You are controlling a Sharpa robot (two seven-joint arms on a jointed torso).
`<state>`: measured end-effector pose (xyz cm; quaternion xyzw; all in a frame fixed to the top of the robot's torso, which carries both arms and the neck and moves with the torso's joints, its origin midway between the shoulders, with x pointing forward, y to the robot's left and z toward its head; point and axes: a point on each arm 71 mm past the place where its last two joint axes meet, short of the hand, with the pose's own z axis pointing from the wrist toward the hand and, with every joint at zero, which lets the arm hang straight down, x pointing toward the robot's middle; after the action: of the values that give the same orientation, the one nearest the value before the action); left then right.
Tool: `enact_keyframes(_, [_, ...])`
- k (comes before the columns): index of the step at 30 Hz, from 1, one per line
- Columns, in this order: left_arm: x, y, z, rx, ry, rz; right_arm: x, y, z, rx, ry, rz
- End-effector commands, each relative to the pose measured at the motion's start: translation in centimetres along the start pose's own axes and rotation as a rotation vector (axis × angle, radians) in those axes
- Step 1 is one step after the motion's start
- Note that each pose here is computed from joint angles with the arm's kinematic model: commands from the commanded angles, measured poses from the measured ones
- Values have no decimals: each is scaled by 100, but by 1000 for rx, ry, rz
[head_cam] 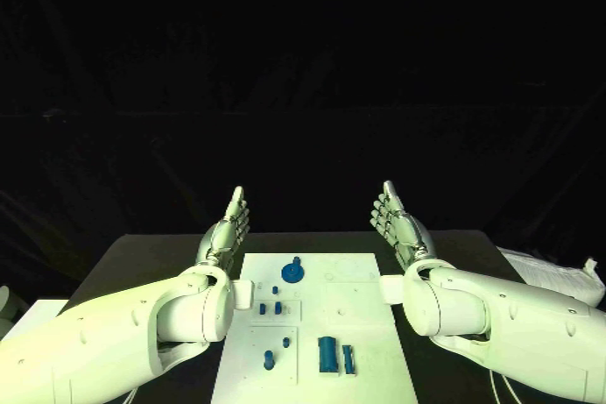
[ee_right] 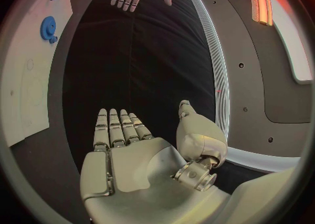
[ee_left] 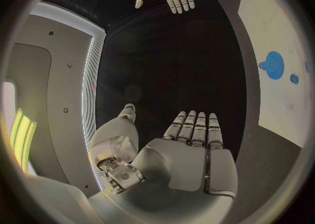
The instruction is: Assemble the parts on the task board
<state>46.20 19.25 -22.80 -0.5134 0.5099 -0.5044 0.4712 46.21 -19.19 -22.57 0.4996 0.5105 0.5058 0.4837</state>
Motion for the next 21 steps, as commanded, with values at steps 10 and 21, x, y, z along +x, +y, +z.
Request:
enact_keyframes(10, [2,-38,-4,47,-12,27,-5,14,-4,-20,-16,-1])
enact_keyframes(21, [2,-38,-4,47,-12,27,-5,14,-4,-20,-16,-1])
